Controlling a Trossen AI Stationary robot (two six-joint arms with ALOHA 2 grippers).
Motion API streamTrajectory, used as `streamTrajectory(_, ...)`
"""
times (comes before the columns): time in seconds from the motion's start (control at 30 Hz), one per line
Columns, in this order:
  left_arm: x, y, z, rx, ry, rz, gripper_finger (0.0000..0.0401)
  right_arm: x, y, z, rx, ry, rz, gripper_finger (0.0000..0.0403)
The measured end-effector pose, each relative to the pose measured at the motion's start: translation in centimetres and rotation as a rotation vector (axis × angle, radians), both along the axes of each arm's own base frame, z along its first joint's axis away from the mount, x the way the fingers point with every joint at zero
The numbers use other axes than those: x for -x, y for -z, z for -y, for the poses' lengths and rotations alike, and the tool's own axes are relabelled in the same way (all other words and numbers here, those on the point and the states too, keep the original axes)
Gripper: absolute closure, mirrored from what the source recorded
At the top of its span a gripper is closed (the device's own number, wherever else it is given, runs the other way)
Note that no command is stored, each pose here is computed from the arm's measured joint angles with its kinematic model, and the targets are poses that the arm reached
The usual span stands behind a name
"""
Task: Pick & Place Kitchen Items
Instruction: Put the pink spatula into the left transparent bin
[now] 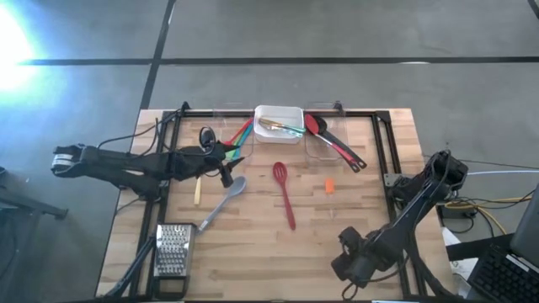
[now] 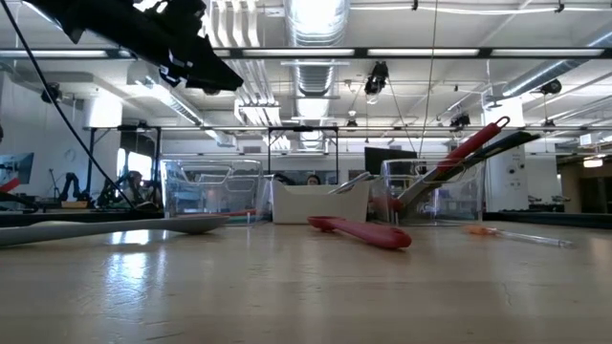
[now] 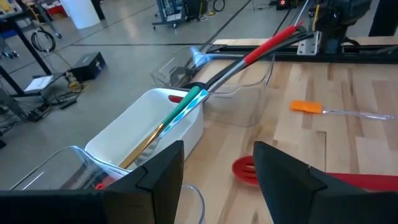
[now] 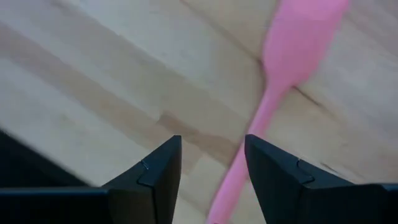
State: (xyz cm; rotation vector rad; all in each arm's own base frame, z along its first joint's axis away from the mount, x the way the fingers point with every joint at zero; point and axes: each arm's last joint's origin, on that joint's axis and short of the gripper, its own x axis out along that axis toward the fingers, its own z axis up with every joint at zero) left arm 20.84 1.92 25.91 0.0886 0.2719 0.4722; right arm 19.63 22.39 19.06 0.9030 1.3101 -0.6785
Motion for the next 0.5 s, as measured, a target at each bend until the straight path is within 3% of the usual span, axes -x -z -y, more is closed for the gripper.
streamTrajectory(0.5,0.0,0.2,0.0,0.018,-0.004,0.000,0.0204,1.8,4.9,2.4,0.053,0.043,-0.056,0.0239)
